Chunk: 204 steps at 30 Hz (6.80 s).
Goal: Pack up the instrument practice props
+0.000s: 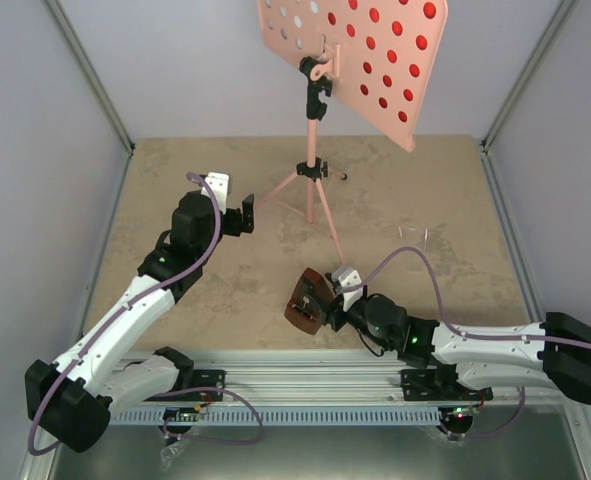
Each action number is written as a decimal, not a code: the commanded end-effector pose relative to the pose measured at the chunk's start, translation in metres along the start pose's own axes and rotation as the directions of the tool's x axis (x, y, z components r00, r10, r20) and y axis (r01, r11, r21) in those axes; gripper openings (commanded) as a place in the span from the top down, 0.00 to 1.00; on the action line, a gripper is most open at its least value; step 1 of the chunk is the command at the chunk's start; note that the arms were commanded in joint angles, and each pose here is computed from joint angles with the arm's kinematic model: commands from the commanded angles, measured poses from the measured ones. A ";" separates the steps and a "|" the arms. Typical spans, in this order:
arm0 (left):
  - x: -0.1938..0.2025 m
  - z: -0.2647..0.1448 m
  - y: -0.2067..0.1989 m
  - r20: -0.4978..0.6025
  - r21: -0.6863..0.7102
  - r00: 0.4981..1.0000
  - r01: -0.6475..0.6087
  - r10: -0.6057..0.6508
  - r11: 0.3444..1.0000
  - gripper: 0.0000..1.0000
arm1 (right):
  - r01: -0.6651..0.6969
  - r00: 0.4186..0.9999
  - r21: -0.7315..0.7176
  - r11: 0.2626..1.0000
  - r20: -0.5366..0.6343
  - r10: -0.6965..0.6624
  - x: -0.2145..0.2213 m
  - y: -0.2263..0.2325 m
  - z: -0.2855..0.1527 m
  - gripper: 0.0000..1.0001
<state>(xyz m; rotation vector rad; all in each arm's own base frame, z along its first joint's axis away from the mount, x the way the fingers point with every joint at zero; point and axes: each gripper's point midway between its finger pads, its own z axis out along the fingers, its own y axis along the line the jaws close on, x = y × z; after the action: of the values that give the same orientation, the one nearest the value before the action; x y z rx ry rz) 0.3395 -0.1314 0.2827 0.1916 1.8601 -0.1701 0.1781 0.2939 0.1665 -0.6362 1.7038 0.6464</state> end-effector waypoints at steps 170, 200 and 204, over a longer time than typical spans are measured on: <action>0.155 -0.082 -0.165 -0.276 0.742 0.951 0.301 -0.135 0.599 0.16 | -0.403 0.893 0.225 0.887 -0.116 0.435 0.022 -0.129 -0.031 0.02; 0.167 -0.073 -0.183 -0.295 0.781 0.955 0.256 -0.024 0.570 0.36 | -0.416 0.882 0.221 0.882 -0.140 0.451 0.033 -0.127 -0.031 0.03; 0.165 -0.074 -0.183 -0.291 0.782 0.956 0.256 -0.031 0.569 0.38 | -0.417 0.881 0.223 0.881 -0.141 0.452 0.034 -0.127 -0.031 0.02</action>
<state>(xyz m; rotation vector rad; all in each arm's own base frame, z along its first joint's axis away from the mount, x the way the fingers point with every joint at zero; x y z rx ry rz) 0.1854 -0.2825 0.1359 0.7085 1.9715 -1.1727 0.2398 0.1800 0.1281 -0.1868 2.0964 0.7267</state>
